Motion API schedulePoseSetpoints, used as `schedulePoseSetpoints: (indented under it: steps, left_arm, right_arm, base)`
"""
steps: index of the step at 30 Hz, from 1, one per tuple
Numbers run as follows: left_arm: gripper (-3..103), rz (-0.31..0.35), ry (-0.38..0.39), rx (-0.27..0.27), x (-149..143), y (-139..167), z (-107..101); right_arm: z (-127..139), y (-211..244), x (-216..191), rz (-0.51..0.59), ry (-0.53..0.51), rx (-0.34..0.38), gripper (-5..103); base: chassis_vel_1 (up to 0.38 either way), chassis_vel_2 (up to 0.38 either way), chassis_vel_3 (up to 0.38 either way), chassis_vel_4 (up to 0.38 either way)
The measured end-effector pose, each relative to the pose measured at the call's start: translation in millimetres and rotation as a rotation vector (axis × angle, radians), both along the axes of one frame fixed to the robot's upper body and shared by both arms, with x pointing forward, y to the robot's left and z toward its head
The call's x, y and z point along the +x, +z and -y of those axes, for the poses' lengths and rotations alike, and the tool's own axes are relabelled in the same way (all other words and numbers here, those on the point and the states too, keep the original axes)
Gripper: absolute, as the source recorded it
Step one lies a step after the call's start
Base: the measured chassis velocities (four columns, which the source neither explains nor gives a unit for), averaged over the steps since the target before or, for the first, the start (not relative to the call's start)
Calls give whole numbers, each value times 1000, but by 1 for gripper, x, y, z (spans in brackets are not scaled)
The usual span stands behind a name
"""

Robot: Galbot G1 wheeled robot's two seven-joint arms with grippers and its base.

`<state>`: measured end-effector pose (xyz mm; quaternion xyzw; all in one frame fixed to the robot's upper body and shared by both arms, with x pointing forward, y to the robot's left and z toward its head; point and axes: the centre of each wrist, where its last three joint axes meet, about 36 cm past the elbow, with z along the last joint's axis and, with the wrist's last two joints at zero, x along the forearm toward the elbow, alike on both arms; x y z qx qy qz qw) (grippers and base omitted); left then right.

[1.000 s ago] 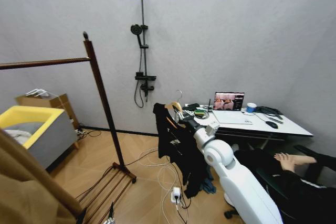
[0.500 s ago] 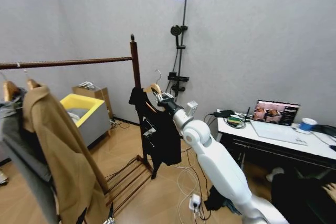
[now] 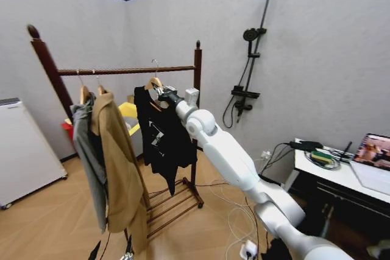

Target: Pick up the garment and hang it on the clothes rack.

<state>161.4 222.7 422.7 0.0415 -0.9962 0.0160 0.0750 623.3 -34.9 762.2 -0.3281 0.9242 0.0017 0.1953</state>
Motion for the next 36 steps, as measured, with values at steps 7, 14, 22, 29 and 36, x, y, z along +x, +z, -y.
schedulePoseSetpoints:
  steps: [7,14,22,29,36]
  left_arm:
    - [100,0,0,0,0,0,0]
    - [100,0,0,0,0,0,0]
    - [100,0,0,0,0,0,0]
    - [100,0,0,0,0,0,0]
    - [100,0,0,0,0,0,0]
  right_arm:
    - [-44,18,37,-6,-23,-29,10]
    - [-33,8,76,-42,-134,-90,10]
    - [-7,-7,109,-92,-222,-108,10]
    - [-10,-2,106,-79,-207,-112,10]
    - [-12,24,105,-60,-188,-109,10]
  base:
    - [17,20,12,18]
    - [0,0,0,0]
    - [0,0,0,0]
    - [0,0,0,0]
    - [0,0,0,0]
